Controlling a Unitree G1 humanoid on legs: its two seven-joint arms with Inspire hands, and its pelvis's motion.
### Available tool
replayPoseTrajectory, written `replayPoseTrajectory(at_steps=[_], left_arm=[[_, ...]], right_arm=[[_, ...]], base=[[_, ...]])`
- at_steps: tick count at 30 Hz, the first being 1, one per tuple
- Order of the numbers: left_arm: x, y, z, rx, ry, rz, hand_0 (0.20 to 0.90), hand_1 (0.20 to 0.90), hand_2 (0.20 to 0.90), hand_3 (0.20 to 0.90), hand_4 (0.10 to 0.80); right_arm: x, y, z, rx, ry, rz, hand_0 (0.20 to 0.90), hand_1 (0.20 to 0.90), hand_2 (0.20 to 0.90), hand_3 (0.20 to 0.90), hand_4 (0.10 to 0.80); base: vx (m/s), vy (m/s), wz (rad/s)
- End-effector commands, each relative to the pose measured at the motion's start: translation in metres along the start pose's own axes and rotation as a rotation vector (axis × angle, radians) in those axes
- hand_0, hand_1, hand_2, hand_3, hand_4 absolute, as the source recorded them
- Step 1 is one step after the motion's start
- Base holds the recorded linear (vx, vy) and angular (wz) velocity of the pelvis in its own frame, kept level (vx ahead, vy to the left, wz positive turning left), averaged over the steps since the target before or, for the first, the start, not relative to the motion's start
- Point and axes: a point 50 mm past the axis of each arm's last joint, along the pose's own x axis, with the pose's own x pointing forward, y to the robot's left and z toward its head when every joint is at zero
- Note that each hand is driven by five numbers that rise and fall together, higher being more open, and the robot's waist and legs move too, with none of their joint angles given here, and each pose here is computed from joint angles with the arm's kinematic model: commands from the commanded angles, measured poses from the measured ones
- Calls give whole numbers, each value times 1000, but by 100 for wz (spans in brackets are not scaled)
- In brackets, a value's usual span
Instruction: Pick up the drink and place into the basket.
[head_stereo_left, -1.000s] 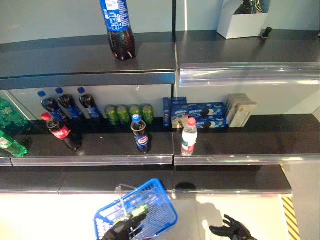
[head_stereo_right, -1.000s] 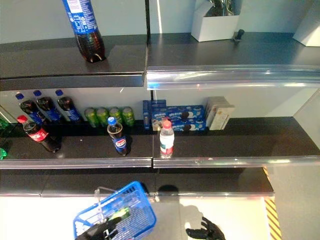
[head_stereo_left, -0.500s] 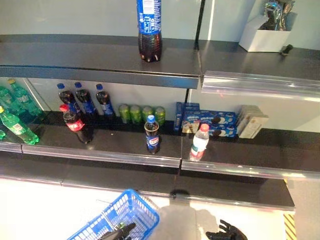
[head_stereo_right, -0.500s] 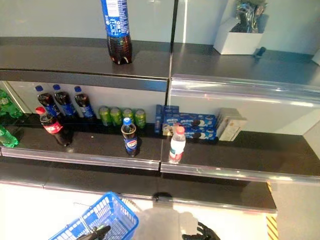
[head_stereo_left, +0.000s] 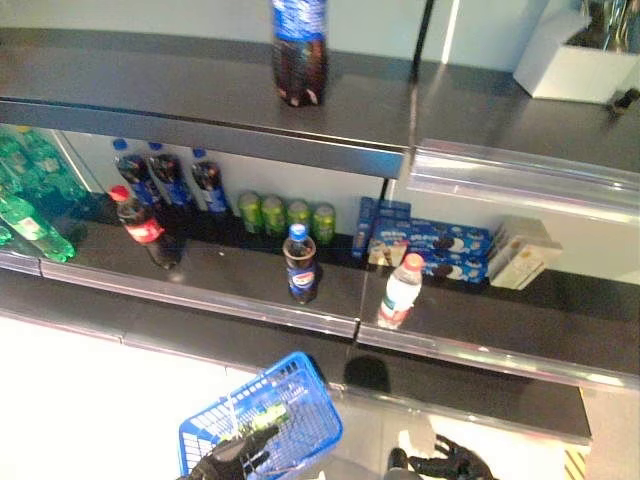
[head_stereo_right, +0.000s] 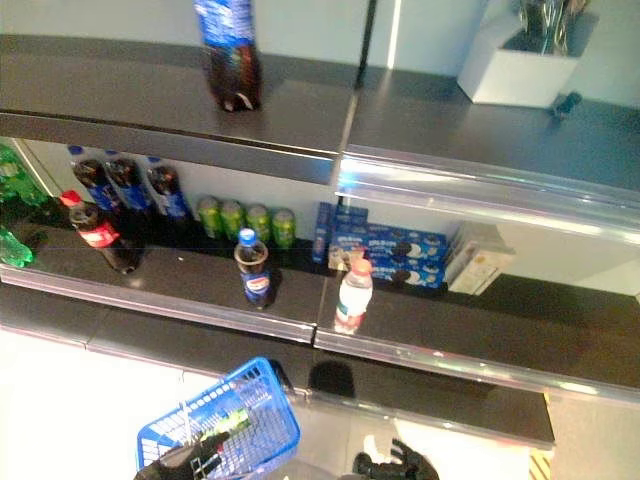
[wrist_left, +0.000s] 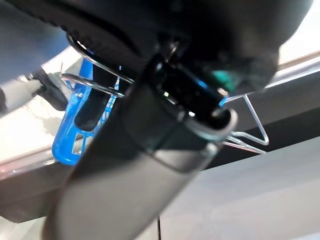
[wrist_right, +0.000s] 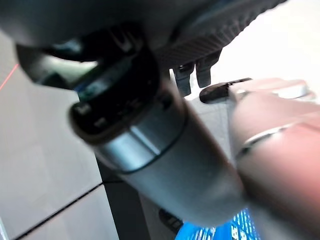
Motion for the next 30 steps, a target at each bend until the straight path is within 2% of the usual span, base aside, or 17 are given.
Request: replayPoseTrajectory(at_steps=[1,9,30], left_arm=[[13,-32,28,26,-117,-200,300,300,300,200,100],[6,-15,16,16,-89,-138,300,300,300,200,100],[1,-7,12,-8,-96,-125,300,300,300,200,100]], right_arm=[[0,-21,16,47,-47,-83,900,900,900,900,800],[-1,-14,7,33,-40,-56,900,900,900,900,800],[-2,-17,1,4,0,-62,900,900,900,900,800]], base=[[-75,27,-1],[-28,30,1],[10,-4,-2]])
